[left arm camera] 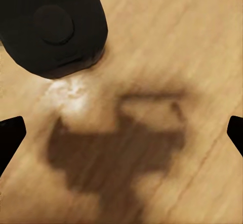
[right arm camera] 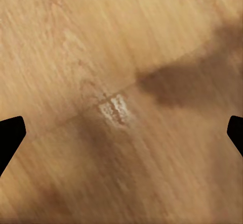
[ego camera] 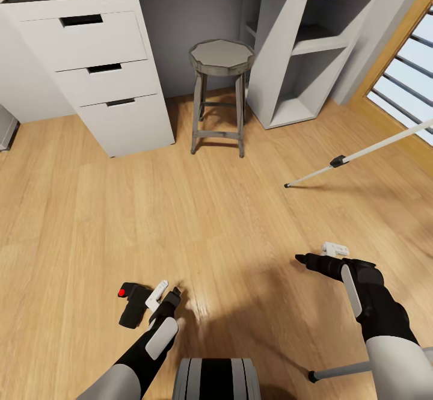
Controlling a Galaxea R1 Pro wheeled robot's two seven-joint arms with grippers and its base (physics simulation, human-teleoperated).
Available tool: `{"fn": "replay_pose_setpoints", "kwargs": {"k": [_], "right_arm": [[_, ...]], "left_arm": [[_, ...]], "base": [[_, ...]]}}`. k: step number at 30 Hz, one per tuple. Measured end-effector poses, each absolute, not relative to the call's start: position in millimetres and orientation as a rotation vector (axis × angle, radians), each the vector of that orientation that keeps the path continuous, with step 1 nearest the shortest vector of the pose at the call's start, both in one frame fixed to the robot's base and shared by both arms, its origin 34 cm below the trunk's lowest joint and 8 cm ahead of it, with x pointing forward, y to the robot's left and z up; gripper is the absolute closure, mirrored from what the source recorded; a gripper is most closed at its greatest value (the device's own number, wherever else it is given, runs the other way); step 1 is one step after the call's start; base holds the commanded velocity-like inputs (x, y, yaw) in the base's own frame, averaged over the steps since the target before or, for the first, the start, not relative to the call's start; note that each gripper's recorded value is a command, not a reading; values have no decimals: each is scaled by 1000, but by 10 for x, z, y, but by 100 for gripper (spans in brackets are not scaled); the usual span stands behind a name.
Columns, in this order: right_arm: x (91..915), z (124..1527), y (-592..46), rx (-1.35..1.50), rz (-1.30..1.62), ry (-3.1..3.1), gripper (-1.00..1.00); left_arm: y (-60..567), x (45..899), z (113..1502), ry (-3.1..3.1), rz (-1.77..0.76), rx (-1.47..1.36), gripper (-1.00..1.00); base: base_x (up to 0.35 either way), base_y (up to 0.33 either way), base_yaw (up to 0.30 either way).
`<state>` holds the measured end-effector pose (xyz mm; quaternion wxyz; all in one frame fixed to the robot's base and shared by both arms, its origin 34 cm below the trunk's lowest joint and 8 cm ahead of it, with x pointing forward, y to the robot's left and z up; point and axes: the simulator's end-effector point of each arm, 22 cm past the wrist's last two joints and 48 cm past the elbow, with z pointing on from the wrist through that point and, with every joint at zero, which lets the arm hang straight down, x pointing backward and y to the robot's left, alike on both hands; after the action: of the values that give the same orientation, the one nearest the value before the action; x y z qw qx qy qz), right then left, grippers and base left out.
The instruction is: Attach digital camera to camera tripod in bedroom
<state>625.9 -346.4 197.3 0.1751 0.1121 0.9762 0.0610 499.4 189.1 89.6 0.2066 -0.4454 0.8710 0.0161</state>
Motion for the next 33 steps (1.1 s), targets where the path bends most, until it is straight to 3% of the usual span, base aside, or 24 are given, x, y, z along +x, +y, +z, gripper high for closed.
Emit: {"fn": "replay_pose_setpoints", "kwargs": {"k": [33], "right_arm": [[6257,1962,-3413,317,183,2767,-100]], "left_arm": [[2209,5106,961,2329,102,-1252,-100]], "base": [[0,0,0]]}}
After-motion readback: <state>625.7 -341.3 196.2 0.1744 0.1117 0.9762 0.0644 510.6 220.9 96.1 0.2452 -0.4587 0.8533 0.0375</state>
